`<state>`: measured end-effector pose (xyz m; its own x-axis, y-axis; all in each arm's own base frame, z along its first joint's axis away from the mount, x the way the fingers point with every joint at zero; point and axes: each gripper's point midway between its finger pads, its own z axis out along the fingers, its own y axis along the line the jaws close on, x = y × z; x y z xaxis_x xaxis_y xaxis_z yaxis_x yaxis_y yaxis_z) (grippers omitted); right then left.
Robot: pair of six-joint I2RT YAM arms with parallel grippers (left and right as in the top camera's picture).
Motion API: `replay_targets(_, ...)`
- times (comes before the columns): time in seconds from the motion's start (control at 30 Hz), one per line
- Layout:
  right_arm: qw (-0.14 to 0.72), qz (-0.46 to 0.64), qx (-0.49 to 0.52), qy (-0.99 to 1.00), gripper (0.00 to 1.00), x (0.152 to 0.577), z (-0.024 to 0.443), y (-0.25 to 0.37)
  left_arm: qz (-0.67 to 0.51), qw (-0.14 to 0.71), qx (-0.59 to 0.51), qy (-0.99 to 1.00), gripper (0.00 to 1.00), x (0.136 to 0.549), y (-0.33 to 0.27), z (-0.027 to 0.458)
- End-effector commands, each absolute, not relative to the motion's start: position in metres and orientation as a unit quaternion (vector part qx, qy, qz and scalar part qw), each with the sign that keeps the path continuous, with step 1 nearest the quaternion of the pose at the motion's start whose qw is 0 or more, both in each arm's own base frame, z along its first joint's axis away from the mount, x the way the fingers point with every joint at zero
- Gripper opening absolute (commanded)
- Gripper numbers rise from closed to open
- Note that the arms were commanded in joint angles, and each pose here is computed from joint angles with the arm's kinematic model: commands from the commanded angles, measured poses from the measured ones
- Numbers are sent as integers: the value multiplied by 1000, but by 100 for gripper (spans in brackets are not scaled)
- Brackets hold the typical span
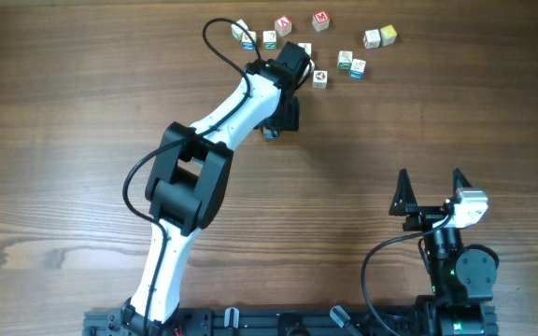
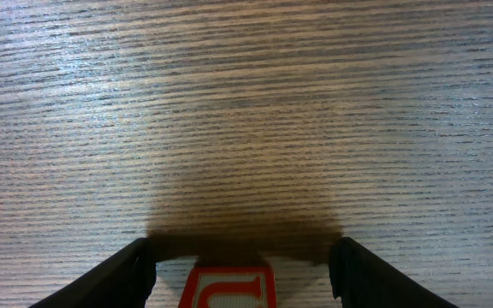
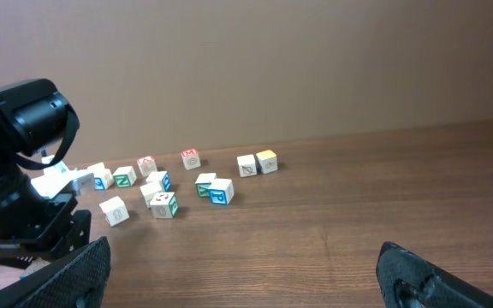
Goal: Form a circle
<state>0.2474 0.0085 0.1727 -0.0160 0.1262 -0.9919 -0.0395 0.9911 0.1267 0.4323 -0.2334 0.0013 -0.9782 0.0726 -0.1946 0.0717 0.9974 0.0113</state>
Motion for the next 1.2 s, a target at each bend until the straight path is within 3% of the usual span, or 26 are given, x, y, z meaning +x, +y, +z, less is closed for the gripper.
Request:
replay_targets(0.0, 702, 67, 26, 709, 100, 247, 173, 12, 9, 84, 42, 996, 69, 424, -231, -5)
replay_targets(0.2, 702, 67, 26, 709, 100, 247, 173, 12, -16, 131, 39, 990, 72, 433, -236, 45)
replay_targets(0.37, 702, 67, 26, 709, 100, 247, 173, 12, -49, 192, 35, 980, 75, 432, -236, 120)
replay_targets(0.57, 702, 67, 26, 709, 100, 247, 173, 12, -61, 223, 33, 972, 87, 407, -220, 189)
replay_targets(0.63, 702, 67, 26, 709, 100, 247, 173, 12, -50, 223, 31, 973, 95, 393, -207, 205)
replay_targets(0.67, 701, 67, 26, 709, 100, 247, 173, 12, -39, 220, 30, 974, 100, 384, -198, 212)
replay_targets(0.9, 702, 67, 26, 709, 100, 247, 173, 12, 60, 165, 26, 984, 100, 329, -141, 228)
replay_targets(1.17, 702, 67, 26, 709, 100, 247, 173, 12, 3, 224, 7, 975, 100, 358, -165, 238)
